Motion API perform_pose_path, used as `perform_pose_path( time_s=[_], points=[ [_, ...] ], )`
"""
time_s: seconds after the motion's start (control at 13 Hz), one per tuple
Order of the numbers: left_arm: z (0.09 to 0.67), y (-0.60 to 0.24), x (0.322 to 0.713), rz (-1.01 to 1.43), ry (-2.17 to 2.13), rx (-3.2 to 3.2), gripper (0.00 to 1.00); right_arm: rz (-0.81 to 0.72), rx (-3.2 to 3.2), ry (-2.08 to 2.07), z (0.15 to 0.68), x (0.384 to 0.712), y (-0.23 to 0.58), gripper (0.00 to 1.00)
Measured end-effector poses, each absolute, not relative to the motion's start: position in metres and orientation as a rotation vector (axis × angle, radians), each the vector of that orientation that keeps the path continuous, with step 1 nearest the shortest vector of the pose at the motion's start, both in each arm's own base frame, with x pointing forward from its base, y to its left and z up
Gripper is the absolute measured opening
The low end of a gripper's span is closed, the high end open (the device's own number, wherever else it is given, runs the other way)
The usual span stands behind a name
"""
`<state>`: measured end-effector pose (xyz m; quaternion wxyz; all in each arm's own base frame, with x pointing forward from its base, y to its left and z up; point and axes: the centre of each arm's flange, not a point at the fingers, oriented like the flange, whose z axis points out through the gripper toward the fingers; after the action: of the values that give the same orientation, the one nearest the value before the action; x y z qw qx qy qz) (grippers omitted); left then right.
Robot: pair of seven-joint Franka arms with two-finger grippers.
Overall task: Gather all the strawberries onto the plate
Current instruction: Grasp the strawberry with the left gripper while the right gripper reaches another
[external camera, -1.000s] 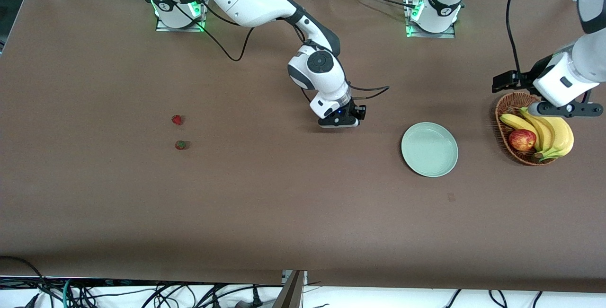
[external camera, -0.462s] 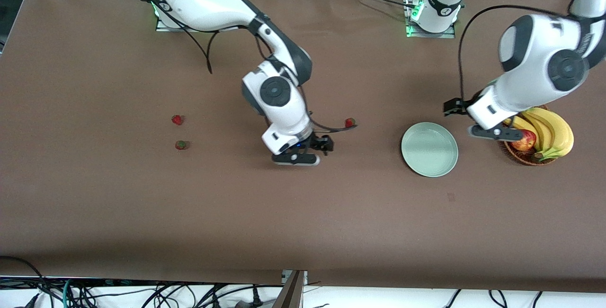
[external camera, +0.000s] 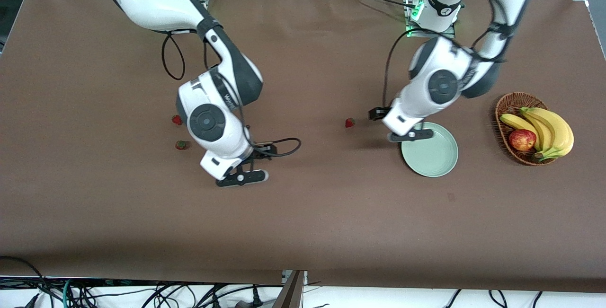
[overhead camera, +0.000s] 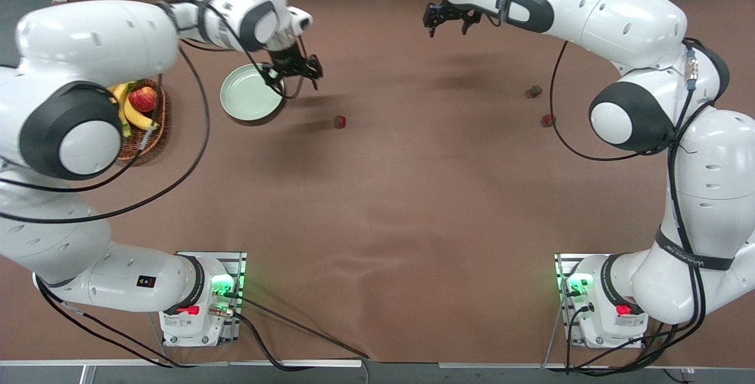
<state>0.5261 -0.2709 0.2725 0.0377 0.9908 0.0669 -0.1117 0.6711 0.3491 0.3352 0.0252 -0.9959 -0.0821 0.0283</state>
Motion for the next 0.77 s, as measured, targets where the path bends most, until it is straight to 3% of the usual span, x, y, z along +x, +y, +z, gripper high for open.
perform_pose_path(
  time_s=[0.23, 0.46, 0.54, 0.69, 0.77],
  points=[
    [0.203, -0.325, 0.500, -0.367, 0.260, 3.031, 1.00, 0.244, -3.132, -0.343, 0.310, 0.690, 0.270, 1.00],
    [0.174, -0.348, 0.483, -0.348, 0.227, 3.078, 0.67, 0.389, -3.173, -0.362, 0.274, 0.694, 0.203, 1.00],
    [0.173, -0.347, 0.485, -0.330, 0.214, 3.092, 0.67, 0.434, -3.188, -0.342, 0.258, 0.690, 0.187, 1.00],
    [0.178, -0.346, 0.491, -0.299, 0.203, 3.100, 0.51, 0.462, -3.200, -0.345, 0.228, 0.682, 0.166, 1.00],
    [0.180, -0.347, 0.495, -0.286, 0.202, 3.098, 0.50, 0.445, -3.207, -0.340, 0.216, 0.679, 0.157, 1.00]
  ],
)
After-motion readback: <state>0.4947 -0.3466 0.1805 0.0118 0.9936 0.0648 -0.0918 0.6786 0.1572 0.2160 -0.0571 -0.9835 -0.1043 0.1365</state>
